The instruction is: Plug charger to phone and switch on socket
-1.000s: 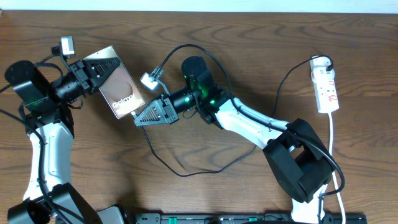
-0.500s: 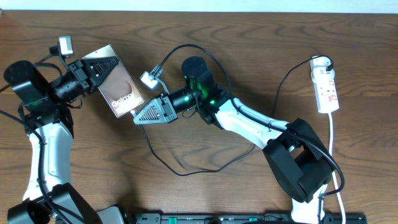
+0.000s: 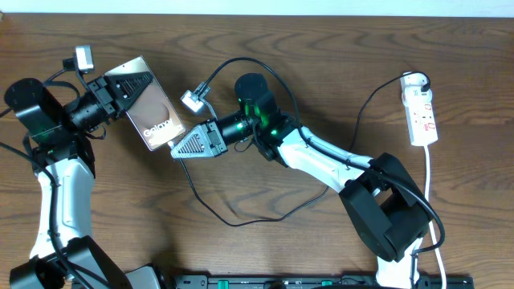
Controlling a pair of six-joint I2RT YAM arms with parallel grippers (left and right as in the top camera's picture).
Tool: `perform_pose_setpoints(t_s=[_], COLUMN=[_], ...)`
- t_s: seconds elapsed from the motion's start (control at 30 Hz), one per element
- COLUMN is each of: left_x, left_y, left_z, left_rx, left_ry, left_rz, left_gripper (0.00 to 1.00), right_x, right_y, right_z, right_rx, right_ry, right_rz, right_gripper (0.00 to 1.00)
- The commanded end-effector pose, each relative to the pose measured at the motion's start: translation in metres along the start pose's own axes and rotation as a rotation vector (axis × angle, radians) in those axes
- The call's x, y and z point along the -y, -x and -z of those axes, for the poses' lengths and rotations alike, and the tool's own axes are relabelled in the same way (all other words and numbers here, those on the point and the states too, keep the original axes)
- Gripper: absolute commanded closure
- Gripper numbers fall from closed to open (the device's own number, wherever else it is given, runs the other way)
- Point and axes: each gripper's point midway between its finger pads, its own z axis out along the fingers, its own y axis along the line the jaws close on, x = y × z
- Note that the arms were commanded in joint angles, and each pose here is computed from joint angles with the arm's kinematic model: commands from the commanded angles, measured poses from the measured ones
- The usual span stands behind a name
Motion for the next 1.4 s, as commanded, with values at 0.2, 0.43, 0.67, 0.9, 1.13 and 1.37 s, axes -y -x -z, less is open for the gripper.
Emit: perform_pose_setpoints(t_s=[0.2, 0.43, 0.67, 0.9, 1.13, 1.37], left_x=[0.02, 0.02, 0.013, 0.002, 0.012, 0.012], left_y=[-0.019, -0.018, -0.008, 0.01, 0.033, 0.043], left_z=[-0.002, -0.002, -0.002, -0.001, 0.015, 0.031], left_rx=[-0.112, -0.106, -0.05, 0.054, 0.138, 0.18], left_ry=[-0.08, -0.076, -0.037, 0.031, 0.023, 0.031], left_rz=[-0.012, -0.012, -0.008, -0.005, -0.028, -0.016], left_gripper=[0.93, 0.93, 0.92, 0.92, 0.93, 0.93], right_x=[0.019, 0.018, 0.014, 0.009, 0.011, 0.025], right_y=[0.046, 0.045, 0.038, 0.029, 0.026, 0.02], right_z=[0.014, 0.014, 0.012, 0.01, 0.009, 0.01], right_rx=[0.231, 0.226, 0.184, 0.13, 0.118, 0.109], right_ry=[-0.135, -0.132, -0.107, -0.077, -0.08, -0.129], right_rz=[-0.007, -0.006, -0.011, 0.026, 0.057, 0.028], right_gripper=[0.99, 0.99, 0.99, 0.99, 0.99, 0.99])
